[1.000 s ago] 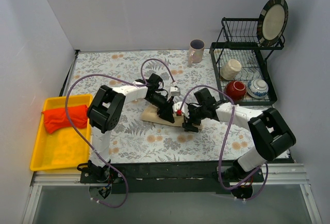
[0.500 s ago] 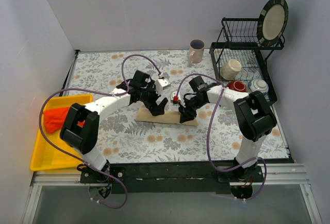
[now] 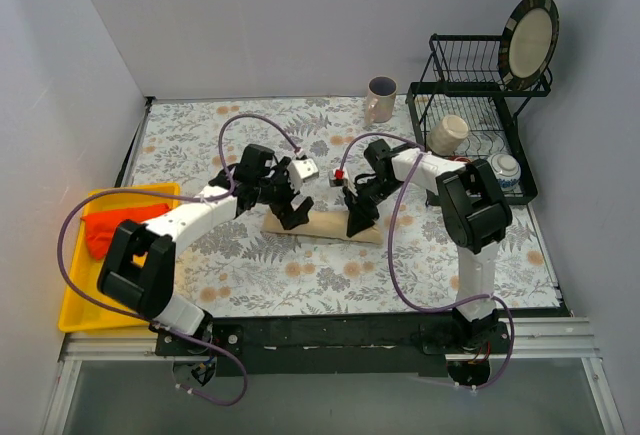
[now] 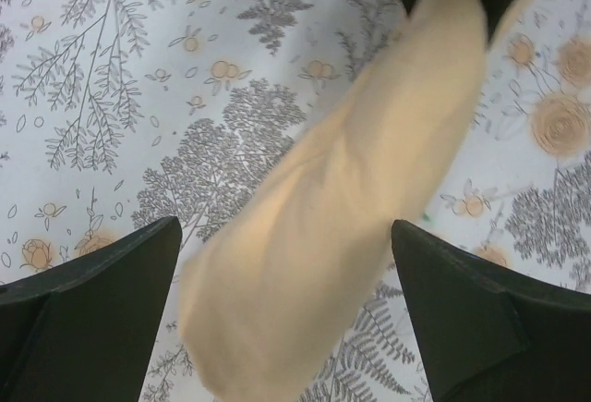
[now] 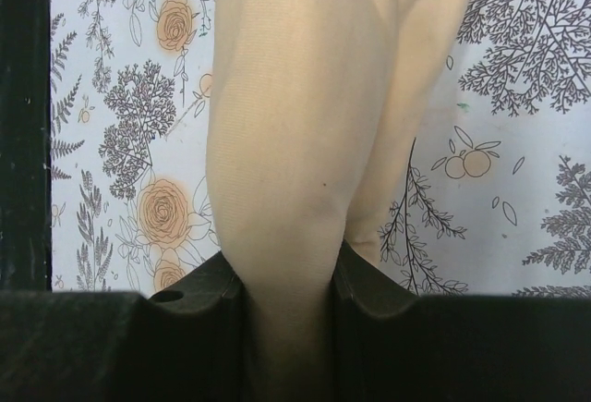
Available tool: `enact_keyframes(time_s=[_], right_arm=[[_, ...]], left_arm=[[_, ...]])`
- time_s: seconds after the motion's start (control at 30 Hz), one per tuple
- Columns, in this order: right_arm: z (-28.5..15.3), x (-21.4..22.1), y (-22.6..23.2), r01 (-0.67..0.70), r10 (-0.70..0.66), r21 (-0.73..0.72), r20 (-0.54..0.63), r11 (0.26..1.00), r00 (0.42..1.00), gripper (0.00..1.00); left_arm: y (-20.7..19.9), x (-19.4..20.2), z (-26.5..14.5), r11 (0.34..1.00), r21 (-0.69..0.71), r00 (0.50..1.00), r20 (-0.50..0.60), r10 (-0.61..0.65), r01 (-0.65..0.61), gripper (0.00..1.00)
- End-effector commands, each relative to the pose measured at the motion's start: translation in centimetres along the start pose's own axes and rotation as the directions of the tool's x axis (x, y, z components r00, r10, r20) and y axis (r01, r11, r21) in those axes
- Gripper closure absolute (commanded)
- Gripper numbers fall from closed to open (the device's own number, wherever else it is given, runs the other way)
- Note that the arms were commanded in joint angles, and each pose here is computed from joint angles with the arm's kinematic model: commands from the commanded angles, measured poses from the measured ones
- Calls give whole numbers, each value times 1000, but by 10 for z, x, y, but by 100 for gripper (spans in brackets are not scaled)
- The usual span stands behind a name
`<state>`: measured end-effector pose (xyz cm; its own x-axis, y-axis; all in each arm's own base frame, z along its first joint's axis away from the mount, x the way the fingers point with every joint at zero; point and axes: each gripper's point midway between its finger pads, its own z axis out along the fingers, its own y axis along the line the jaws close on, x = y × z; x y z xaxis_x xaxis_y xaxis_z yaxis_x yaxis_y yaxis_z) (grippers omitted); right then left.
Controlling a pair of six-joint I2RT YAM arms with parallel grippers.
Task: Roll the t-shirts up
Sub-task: Roll the T-shirt to the center of the board.
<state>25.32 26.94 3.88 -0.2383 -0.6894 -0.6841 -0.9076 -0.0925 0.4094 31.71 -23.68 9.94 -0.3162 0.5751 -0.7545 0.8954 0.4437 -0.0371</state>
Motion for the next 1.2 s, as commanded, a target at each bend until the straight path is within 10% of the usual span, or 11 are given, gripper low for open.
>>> enact_keyframes(time_s=[0.0, 0.27, 0.53, 1.17], right_arm=[[4, 27, 10, -103, 99, -44, -88, 994, 991, 99], [5, 37, 8, -230, 224, -105, -72, 967, 972, 99], [7, 40, 10, -281, 270, -161, -87, 946, 959, 99], [18, 45, 17, -430, 416, -300, -114, 851, 902, 98]], left_arm=[[-37, -44, -23, 942, 17, 922, 212, 324, -335, 2], [-91, -28, 4, 753, -79, 719, 246, 650, -653, 2], [-70, -29, 35, 707, -216, 676, 206, 707, -673, 2], [-66, 15, 82, 661, -69, 653, 107, 749, -747, 8]])
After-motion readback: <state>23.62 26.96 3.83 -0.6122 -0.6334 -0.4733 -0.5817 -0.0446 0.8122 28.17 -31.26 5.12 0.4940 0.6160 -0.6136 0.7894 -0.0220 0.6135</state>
